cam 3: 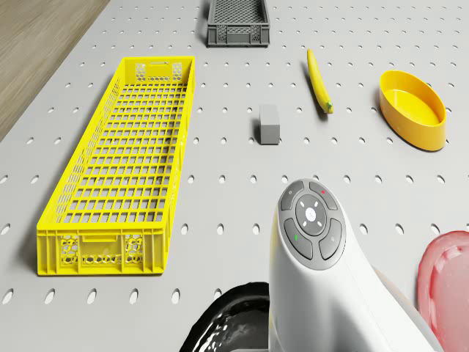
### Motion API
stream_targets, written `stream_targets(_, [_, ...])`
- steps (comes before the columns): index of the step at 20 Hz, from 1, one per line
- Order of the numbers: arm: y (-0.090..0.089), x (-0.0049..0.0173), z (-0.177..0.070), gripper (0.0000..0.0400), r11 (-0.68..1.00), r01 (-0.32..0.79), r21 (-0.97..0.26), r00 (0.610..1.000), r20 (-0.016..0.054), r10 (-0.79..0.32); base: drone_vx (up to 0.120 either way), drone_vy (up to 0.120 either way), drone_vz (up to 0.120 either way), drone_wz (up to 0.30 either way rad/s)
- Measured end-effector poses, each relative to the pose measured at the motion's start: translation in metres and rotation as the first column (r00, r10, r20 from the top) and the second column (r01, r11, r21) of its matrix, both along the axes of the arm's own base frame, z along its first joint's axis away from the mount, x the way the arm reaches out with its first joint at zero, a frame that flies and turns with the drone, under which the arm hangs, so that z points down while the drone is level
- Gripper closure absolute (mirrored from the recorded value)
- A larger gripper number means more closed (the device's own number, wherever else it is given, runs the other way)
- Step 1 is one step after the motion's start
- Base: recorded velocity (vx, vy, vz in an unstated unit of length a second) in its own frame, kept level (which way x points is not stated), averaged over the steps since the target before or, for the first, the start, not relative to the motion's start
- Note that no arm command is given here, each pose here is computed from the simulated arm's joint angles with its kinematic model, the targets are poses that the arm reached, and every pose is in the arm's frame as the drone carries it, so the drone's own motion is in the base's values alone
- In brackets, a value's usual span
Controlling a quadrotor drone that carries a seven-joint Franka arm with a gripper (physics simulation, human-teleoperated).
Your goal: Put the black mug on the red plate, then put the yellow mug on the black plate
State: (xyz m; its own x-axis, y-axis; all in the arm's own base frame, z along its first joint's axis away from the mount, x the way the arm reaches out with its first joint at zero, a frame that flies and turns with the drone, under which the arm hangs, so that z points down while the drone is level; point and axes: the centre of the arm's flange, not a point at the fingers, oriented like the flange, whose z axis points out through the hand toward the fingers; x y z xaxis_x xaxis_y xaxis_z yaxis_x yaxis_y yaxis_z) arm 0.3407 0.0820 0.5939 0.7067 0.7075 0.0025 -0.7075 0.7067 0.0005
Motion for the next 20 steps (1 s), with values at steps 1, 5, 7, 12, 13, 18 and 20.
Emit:
stream_targets(1, [0.0, 0.0, 0.004, 0.029, 1.0, 0.0, 0.0, 1.0, 0.0, 0.0, 0.0, 0.0, 0.0, 0.0])
stream_targets(5, [0.0, 0.0, 0.019, 0.0267, 1.0, 0.0, 0.0, 1.0, 0.0001, 0.0, 0.0, 0.0, 0.0, 0.0])
stream_targets(7, [0.0, 0.0, 0.022, 0.0162, 1.0, 0.0, 0.0, 1.0, 0.0001, 0.0, 0.0, 0.0, 0.0, 0.0])
stream_targets(12, [0.0, 0.0, 0.013, 0.0046, 1.0, 0.0, 0.0, 1.0, 0.0001, 0.0, 0.0, 0.0, 0.0, 0.0])
stream_targets(13, [0.0, 0.0, 0.009, 0.0036, 1.0, 0.0, 0.0, 1.0, 0.0001, 0.0, 0.0, 0.0, 0.0, 0.0])
stream_targets(18, [0.0, 0.0, -0.012, 0.001, 1.0, 0.0, 0.0, 1.0, 0.0, 0.0, 0.0, 0.0, 0.0, 0.0])
stream_targets(20, [0.0, 0.0, -0.019, 0.0006, 1.0, 0.0, 0.0, 1.0, -0.0001, 0.0, 0.0, 0.0, 0.0, 0.0])
